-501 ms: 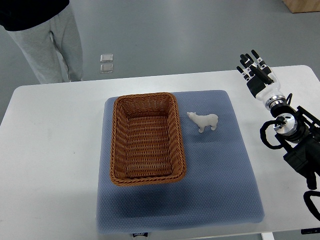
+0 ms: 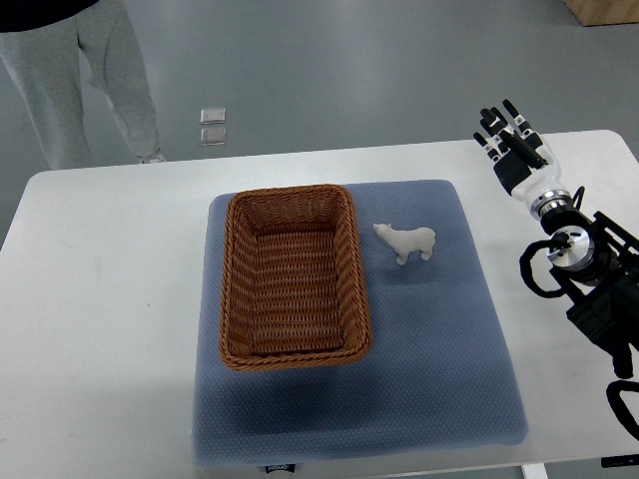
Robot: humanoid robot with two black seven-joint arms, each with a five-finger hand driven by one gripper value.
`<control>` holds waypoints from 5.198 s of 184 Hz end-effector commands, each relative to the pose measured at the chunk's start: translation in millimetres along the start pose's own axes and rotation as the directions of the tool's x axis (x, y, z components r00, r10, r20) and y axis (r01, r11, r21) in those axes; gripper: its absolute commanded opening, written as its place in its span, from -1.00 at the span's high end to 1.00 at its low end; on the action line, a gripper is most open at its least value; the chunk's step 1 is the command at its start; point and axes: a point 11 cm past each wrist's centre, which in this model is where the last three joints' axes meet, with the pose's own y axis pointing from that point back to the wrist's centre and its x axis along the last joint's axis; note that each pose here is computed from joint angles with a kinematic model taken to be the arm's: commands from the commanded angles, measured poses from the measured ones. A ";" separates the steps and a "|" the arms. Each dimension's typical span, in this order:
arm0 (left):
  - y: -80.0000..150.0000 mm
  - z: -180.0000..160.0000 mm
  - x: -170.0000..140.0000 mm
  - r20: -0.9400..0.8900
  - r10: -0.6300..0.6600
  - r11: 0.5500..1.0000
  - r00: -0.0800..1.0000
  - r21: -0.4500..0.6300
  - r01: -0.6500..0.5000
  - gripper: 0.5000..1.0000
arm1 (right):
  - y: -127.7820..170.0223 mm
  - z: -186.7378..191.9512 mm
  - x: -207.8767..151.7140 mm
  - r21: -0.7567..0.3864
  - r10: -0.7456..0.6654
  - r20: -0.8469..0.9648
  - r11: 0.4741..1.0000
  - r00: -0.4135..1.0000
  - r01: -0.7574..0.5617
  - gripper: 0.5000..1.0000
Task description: Place white bear in brown basket with right hand
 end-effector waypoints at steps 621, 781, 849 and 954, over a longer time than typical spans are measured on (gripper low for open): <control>0.0 1.0 -1.9 0.000 -0.005 1.000 1.000 -0.002 0.005 -1.00 | 36.3 2.2 -117.5 -0.751 -0.656 -0.573 0.660 -0.491 -0.005 -0.68; 0.0 1.1 -3.0 0.000 -0.008 1.000 1.000 -0.002 0.008 -1.00 | 38.6 53.5 -111.4 -0.744 -0.686 -0.538 0.660 -0.489 -0.107 -0.46; 0.0 0.2 -2.8 0.000 -0.008 1.000 1.000 -0.001 0.008 -1.00 | 37.7 52.5 -111.4 -0.740 -0.676 -0.532 0.664 -0.509 -0.109 -0.19; 0.0 0.1 -1.8 0.000 -0.005 1.000 1.000 -0.001 0.005 -1.00 | 38.7 53.1 -111.8 -0.749 -0.683 -0.521 0.654 -0.511 -0.111 1.00</control>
